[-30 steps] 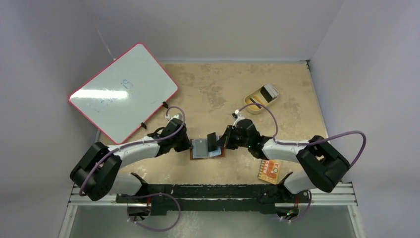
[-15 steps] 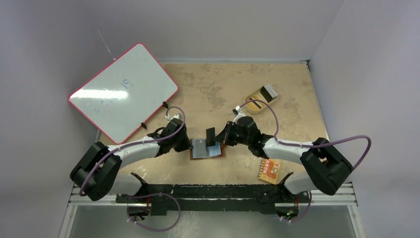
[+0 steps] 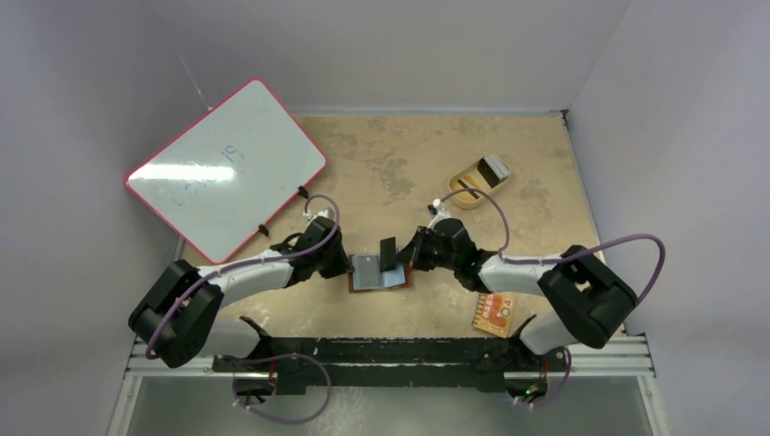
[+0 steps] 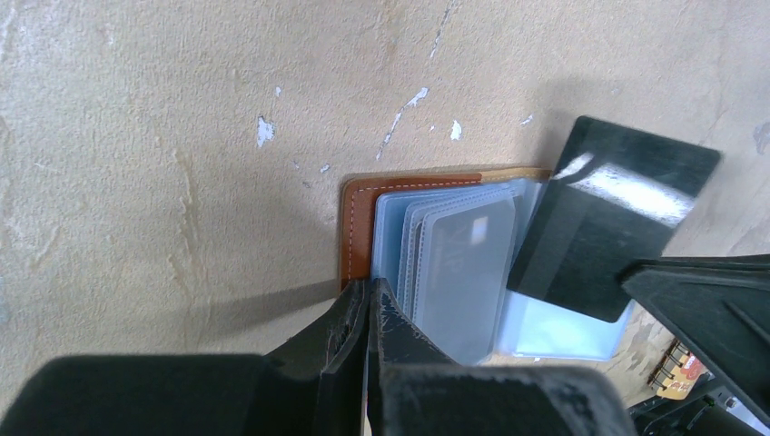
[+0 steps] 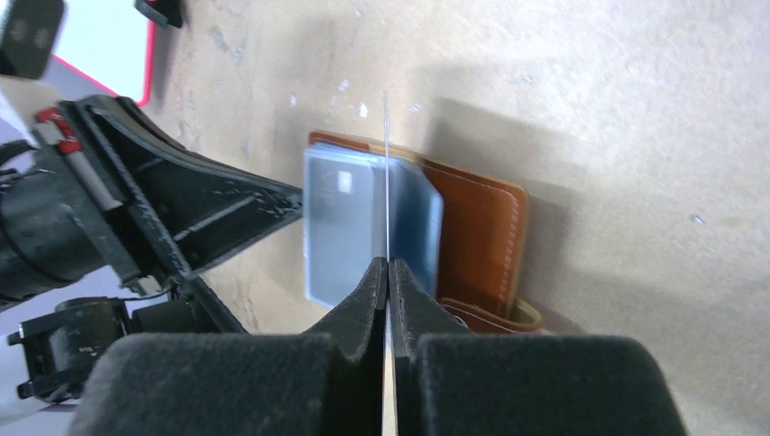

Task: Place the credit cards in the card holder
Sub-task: Insert the credit card into the card holder.

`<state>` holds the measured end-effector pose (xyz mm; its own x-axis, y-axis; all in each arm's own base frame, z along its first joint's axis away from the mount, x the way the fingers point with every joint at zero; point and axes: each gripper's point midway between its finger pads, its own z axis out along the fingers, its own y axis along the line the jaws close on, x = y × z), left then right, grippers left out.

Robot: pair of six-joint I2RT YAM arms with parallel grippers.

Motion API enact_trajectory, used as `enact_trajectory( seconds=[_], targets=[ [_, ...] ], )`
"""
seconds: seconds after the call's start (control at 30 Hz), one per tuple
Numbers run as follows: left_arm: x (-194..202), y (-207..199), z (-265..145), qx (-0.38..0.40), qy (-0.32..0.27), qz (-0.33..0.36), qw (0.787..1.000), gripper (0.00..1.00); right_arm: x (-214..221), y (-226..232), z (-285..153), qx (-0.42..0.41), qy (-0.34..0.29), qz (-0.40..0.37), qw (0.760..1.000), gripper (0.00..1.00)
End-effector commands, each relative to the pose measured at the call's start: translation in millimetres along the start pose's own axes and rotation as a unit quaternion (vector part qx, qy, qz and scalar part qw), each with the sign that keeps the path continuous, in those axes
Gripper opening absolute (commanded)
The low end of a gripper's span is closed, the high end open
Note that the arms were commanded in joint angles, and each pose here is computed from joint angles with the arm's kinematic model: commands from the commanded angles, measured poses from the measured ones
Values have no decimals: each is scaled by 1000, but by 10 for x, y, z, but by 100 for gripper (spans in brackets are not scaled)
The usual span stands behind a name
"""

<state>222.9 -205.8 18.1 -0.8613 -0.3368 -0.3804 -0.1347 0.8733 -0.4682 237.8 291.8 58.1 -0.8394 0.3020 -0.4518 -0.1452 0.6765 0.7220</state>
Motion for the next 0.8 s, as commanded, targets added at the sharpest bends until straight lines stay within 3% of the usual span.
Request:
enact_trajectory(
  seconds=[0.0, 0.23, 0.77],
  targets=[
    [131, 152, 40, -22, 16, -1, 1000, 0, 46, -43, -9, -7, -11, 12, 1000, 0],
    [149, 140, 56, -18, 18, -3, 1000, 0, 152, -68, -6, -11, 5, 12, 1000, 0],
    [220, 320, 15, -53, 19, -23, 998, 0, 3, 159, -99, -50, -25, 19, 998, 0]
  ],
)
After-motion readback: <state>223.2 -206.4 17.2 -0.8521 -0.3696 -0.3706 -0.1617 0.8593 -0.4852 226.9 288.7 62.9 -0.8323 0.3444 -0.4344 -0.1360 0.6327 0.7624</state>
